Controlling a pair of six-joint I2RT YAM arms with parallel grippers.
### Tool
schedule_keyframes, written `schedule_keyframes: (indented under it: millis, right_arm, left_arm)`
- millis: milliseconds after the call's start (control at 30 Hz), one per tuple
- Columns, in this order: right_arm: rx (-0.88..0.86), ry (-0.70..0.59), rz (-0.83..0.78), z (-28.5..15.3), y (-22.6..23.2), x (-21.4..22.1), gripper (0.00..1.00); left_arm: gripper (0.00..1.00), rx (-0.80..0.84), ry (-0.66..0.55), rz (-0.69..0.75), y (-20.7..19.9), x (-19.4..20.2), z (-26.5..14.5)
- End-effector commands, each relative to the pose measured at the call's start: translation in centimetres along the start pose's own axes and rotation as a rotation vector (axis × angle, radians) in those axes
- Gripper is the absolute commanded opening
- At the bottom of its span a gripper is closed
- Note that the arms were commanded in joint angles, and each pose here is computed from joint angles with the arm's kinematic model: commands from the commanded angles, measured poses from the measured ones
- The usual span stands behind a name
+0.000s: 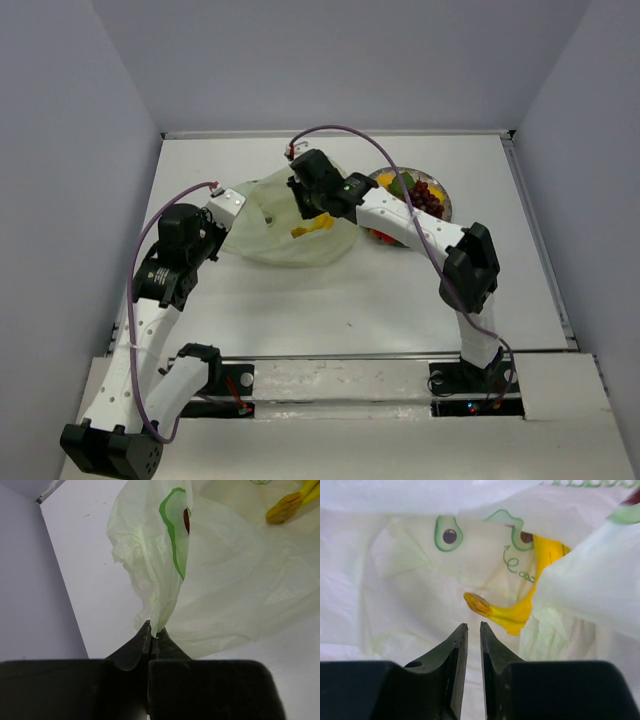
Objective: Take the fake fruits out of the plastic bag
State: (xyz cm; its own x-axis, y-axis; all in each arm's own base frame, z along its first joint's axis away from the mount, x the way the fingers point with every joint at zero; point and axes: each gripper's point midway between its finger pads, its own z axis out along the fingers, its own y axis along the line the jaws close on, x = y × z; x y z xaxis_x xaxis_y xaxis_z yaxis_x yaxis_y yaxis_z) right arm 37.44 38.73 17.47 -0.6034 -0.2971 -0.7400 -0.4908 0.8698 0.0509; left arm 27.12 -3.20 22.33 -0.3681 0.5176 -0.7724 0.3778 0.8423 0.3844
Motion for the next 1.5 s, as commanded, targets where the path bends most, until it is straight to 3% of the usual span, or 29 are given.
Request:
schedule_keyframes:
  millis: [0,233,367,600,800,967,1233,1367,1467]
  right_arm:
    - [-0.058,-0.132,0.014,-2.1,1.0,-4.6,0.22]
    - [-0.082,-0.19,0.036,-3.4,1.5,-6.6,0.2]
    - [-0.039,-0.156,0.046,-2.2,0.4,-5.1,0.2]
    - [0.098,-0.016,0.105,1.2,-3.4,1.1,0.2]
    - [0.281,0.114,0.138,2.4,-8.4,6.5,0.2]
    - [0.33,0.184,0.146,1.1,-9.0,10.1,0.21]
    - [0.289,0.264,0.102,-2.1,-5.0,17.5,0.35]
    - [0.303,0.242,0.12,-4.6,-5.2,19.1,0.5]
    - [0.329,0.21,0.075,-4.4,-5.7,17.9,0.64]
  left_arm:
    - [0.01,-0.018,-0.04,0.011,0.7,-1.6,-0.6]
    - [0.01,-0.022,-0.036,0.014,0.8,-1.4,-0.7]
    - [0.01,-0.012,-0.029,0.019,0.5,-1.1,-0.6]
    - [0.01,0.058,-0.042,0.073,-0.6,-1.0,-1.5]
    - [0.01,0.223,-0.181,0.203,-3.9,-1.8,-4.6]
    - [0.03,0.298,-0.125,0.285,-5.5,1.1,-4.6]
    - [0.06,0.383,0.085,0.363,-7.0,7.3,-3.2]
    - [0.08,0.369,0.138,0.389,-6.9,9.0,-2.7]
    - [0.08,0.367,0.131,0.382,-6.9,8.8,-2.3]
